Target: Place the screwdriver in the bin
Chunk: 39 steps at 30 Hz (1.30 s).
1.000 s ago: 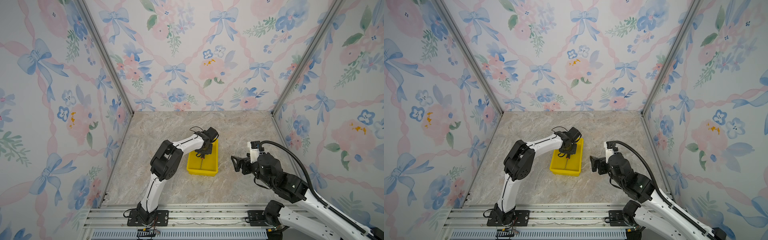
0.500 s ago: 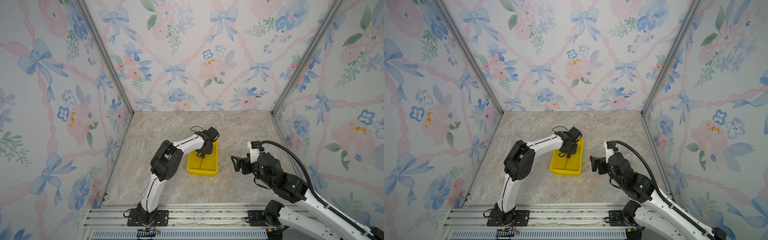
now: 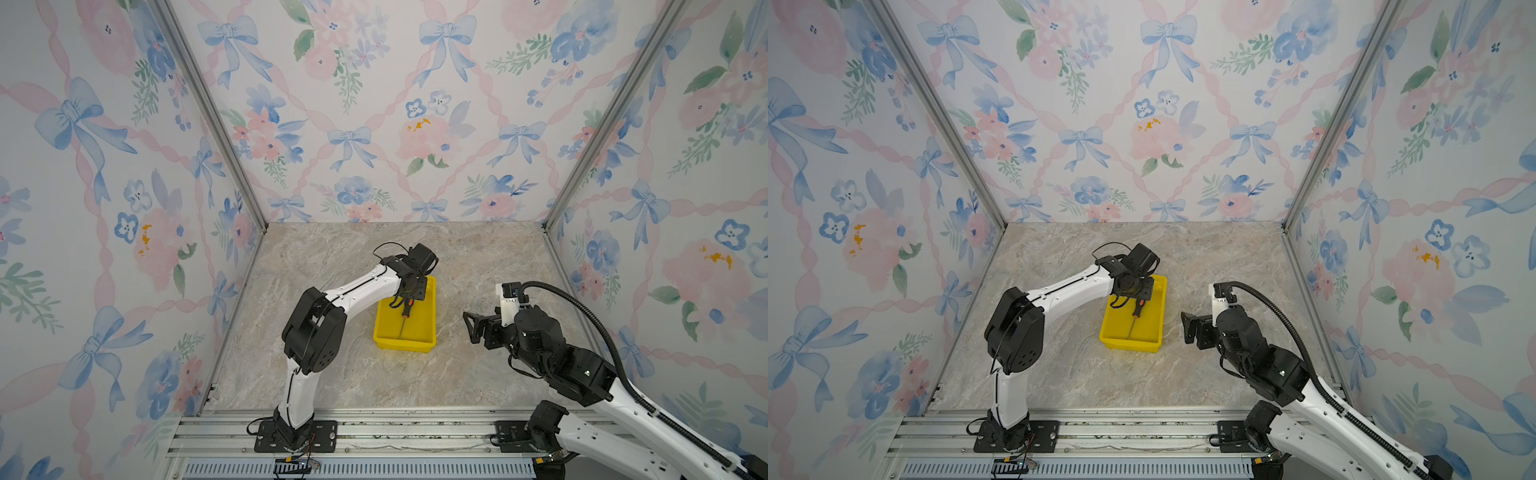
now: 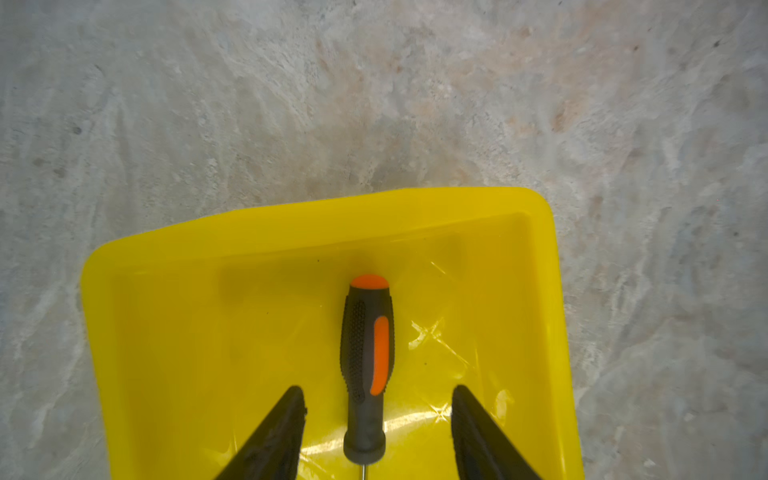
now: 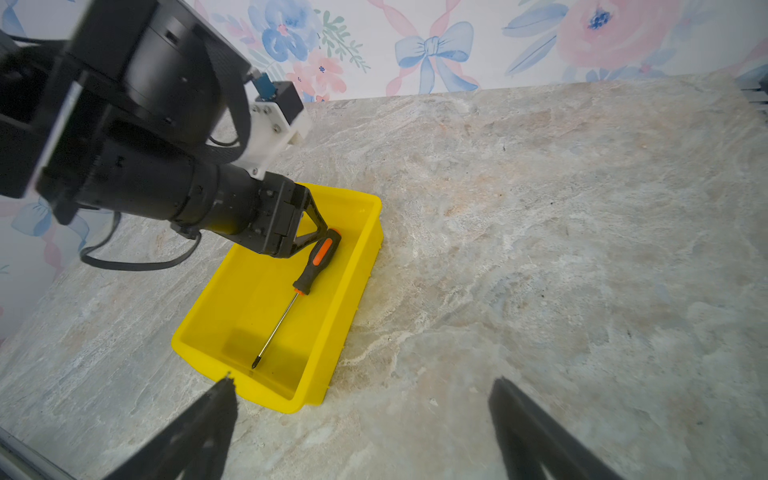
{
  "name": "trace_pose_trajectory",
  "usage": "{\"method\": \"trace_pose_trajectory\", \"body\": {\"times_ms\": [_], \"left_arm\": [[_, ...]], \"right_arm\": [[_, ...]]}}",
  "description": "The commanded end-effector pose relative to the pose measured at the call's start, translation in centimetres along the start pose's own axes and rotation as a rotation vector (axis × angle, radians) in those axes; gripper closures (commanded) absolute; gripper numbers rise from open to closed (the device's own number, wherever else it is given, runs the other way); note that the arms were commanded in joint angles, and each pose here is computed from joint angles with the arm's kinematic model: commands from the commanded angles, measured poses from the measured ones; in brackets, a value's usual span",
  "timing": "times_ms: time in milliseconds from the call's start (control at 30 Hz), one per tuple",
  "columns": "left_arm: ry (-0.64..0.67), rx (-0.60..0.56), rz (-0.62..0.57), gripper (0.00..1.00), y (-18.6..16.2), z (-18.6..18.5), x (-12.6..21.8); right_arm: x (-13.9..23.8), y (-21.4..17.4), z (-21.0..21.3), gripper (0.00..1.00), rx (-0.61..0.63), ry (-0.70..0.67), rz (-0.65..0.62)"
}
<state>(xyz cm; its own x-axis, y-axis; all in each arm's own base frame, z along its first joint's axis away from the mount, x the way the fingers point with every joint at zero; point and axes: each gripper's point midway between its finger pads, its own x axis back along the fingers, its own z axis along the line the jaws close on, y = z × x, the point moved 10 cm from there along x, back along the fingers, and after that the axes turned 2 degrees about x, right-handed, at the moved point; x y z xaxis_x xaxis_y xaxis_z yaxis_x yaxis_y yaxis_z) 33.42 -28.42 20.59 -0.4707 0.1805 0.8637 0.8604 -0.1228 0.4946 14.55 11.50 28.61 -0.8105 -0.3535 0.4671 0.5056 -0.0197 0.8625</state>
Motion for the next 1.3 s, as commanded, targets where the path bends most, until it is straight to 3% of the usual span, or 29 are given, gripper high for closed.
{"method": "trace_pose_trajectory", "body": {"times_ms": [0, 167, 267, 567, 700, 900, 1033, 1167, 1267], "left_arm": [[-0.016, -0.016, -0.037, 0.33, -0.4, 0.8, 3.4], [-0.007, -0.017, -0.117, 0.10, -1.4, 2.6, 7.7], [0.010, -0.021, -0.169, 0.03, -2.0, 3.8, 9.9], [0.147, -0.019, -0.307, 0.03, -4.4, 7.9, 14.1], [0.339, 0.064, -0.393, 0.03, -5.9, 11.3, 14.3], [0.445, 0.270, -0.459, 0.02, -8.2, 17.9, 13.0], [0.483, 0.389, -0.534, 0.03, -9.4, 21.3, 12.5], [0.495, 0.402, -0.551, 0.03, -11.4, 23.5, 10.5], [0.482, 0.350, -0.580, 0.03, -12.3, 24.3, 9.1]], "right_arm": [[0.5, 0.6, -0.3, 0.03, -0.007, -0.028, -0.006], [0.7, 1.0, -0.3, 0.03, 0.004, -0.031, -0.011], [1.1, 1.3, -0.5, 0.03, 0.003, -0.045, -0.018], [1.9, 1.5, -2.6, 0.03, -0.016, -0.137, -0.015], [2.1, 1.2, -4.0, 0.03, -0.043, -0.201, -0.022], [1.7, -0.9, -7.2, 0.03, -0.160, -0.428, -0.057], [2.0, -2.8, -8.4, 0.03, -0.158, -0.482, -0.155], [2.0, -4.9, -9.4, 0.03, -0.067, -0.547, -0.207], [1.9, -6.7, -10.3, 0.03, -0.024, -0.611, -0.227]]}}
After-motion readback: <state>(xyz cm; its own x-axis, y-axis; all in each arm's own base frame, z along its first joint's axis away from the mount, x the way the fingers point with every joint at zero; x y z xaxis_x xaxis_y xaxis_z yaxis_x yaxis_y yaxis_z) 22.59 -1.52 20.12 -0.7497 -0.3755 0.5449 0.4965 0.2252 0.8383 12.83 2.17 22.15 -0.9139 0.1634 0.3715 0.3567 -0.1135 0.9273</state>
